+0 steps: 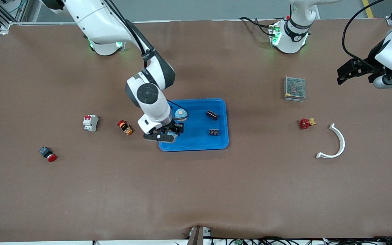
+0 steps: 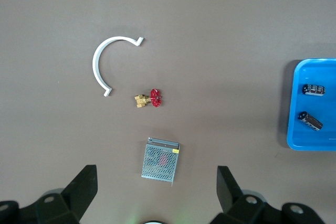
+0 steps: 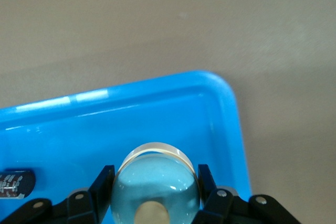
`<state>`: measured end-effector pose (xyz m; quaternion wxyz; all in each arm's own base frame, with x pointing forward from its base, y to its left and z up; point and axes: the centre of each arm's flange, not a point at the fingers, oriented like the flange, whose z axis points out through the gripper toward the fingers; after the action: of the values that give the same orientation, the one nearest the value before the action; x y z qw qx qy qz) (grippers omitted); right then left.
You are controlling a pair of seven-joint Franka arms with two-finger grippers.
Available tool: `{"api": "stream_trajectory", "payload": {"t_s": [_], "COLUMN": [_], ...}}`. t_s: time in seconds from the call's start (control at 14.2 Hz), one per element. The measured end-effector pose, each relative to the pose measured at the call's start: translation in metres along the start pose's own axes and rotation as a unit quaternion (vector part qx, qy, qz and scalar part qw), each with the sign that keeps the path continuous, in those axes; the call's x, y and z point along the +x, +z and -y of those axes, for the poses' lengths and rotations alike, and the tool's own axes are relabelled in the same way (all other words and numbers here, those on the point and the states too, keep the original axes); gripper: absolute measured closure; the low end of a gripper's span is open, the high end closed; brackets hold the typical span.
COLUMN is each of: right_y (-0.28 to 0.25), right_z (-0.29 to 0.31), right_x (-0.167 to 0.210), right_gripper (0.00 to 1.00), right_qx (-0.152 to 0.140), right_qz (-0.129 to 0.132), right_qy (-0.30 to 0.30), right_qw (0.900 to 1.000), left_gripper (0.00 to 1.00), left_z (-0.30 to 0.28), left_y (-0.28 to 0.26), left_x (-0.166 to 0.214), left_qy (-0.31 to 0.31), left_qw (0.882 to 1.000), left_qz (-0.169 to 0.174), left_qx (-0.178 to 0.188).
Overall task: Place electrolytic capacitor and blue bell in tray
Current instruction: 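Lower the bell into the tray and open the right gripper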
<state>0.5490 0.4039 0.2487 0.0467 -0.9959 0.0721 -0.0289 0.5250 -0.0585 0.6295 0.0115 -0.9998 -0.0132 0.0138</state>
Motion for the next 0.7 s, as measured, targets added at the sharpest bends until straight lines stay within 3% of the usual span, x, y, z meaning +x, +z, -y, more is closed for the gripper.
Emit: {"api": "stream_trajectory", "payload": {"t_s": [0.7], "right_y": [0.035], "right_z": [0.002], "right_x": [-0.016], "right_gripper": [0.32], "right_qx": [-0.020], "right_qz": [-0.003], "right_qy": [-0.013], "right_qw": [1.000], "left_gripper": [0.00], "left_z": [-0.001], "left_y": [0.001], "left_x": [0.002], "left_qy": [0.001], "left_qw": [1.000], "left_qz": [-0.003], "left_qx": [-0.001]}}
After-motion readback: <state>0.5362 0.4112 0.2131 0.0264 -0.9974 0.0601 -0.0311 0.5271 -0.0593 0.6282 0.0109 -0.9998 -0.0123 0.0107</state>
